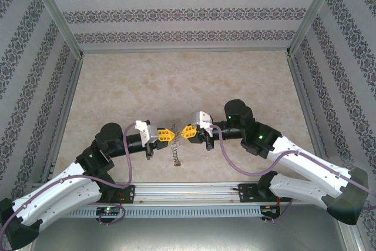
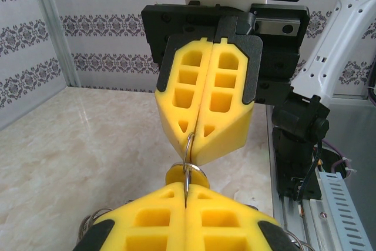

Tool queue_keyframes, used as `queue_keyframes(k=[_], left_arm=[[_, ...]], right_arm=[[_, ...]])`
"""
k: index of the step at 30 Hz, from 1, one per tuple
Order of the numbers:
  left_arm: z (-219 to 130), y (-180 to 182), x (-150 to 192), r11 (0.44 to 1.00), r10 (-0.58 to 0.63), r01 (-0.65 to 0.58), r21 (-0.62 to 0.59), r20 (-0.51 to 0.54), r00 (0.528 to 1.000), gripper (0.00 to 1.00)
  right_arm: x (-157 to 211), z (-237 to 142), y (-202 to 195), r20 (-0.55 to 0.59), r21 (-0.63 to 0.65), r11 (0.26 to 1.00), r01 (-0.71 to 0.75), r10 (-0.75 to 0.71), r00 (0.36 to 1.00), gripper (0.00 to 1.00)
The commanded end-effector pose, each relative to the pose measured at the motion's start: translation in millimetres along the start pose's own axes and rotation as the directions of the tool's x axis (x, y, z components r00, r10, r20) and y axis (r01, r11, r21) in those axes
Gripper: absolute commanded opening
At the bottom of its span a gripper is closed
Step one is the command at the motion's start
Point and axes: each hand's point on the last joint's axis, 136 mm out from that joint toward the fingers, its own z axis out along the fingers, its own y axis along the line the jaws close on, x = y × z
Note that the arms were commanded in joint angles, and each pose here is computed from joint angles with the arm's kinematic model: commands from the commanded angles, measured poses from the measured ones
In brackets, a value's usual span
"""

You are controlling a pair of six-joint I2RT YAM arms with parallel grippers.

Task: Put the keys on the keyring

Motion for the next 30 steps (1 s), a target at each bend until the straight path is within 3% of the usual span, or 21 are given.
queue_keyframes(k=[1, 30], left_arm=[[-3.7, 1.6, -17.8, 0.998, 0.061, -0.060, -0.011, 0.072, 0.996, 0.00], [-3.7, 1.7, -18.0, 0.998, 0.063, -0.062, -0.012, 0.073, 0.995, 0.00]], right_arm=[[-5.6, -3.6, 6.4, 0.023, -0.019, 1.000, 0.006, -0.006, 1.000, 0.00], [-4.4, 1.3, 9.8, 0.022, -0.058, 0.998, -0.003, 0.004, 1.000, 0.00]])
